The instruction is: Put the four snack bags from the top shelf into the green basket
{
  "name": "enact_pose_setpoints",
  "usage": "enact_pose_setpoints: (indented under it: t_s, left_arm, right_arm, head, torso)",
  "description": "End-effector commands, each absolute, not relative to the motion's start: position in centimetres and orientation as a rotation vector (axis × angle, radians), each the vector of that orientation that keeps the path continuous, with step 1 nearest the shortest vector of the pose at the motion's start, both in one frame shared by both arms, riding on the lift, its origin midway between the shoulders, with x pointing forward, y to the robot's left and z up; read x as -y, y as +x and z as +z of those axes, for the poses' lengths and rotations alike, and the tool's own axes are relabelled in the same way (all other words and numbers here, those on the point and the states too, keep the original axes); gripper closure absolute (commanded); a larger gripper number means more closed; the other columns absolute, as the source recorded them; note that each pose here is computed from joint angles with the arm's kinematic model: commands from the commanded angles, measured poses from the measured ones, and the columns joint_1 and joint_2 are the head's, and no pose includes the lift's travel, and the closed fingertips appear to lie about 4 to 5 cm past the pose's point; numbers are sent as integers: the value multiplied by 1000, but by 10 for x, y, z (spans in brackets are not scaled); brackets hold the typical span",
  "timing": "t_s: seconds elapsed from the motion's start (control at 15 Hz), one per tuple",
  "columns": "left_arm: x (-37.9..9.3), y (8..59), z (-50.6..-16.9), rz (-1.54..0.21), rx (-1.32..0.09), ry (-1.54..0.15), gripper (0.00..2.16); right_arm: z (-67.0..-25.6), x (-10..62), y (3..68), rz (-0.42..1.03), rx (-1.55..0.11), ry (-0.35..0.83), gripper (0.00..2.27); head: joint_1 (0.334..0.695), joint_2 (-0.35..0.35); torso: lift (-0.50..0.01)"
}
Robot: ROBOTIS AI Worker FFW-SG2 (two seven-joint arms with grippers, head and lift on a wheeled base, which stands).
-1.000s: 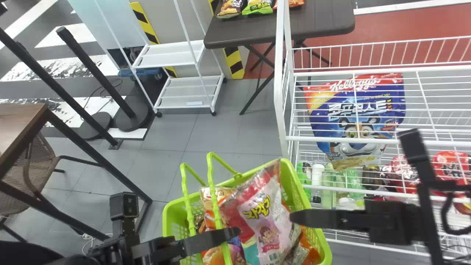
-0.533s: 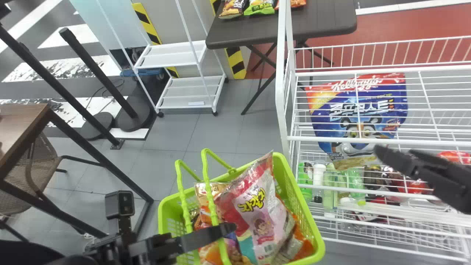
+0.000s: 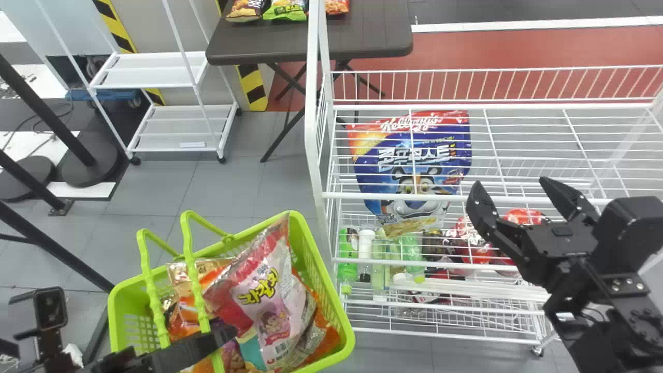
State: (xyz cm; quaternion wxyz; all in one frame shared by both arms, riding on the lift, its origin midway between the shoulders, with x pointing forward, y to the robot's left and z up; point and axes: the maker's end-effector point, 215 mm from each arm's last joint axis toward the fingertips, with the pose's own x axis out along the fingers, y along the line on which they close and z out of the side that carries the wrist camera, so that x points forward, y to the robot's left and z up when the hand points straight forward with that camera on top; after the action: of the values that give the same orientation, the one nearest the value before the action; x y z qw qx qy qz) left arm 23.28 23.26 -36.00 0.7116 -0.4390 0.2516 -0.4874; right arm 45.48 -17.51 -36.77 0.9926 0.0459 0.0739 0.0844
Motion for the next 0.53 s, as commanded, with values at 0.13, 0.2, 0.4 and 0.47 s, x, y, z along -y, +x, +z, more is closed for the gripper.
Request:
enact_pose_setpoints:
  t_s: [0.13,0.2,0.4,0.47]
  left_arm:
    - [-232,230,-358,-1088,-559,-977,2148]
    - [-232,228,-359,-1088,-561,-977,2148]
    - [-230,227,-358,-1093,-563,-978,2148]
    - [-229,225,-358,-1093,-565,-980,2148]
  right_arm:
    - [-372,192,439,140,-131,83,53]
    - [-371,195,435,137,-123,79,53]
    - [-369,199,428,129,-117,80,53]
    - [-367,200,427,128,-114,79,53]
  head:
    - [695,91]
    - [695,86]
    - [695,65]
    - [695,61]
  torso:
    - [0]
    - [0]
    - [0]
    - [0]
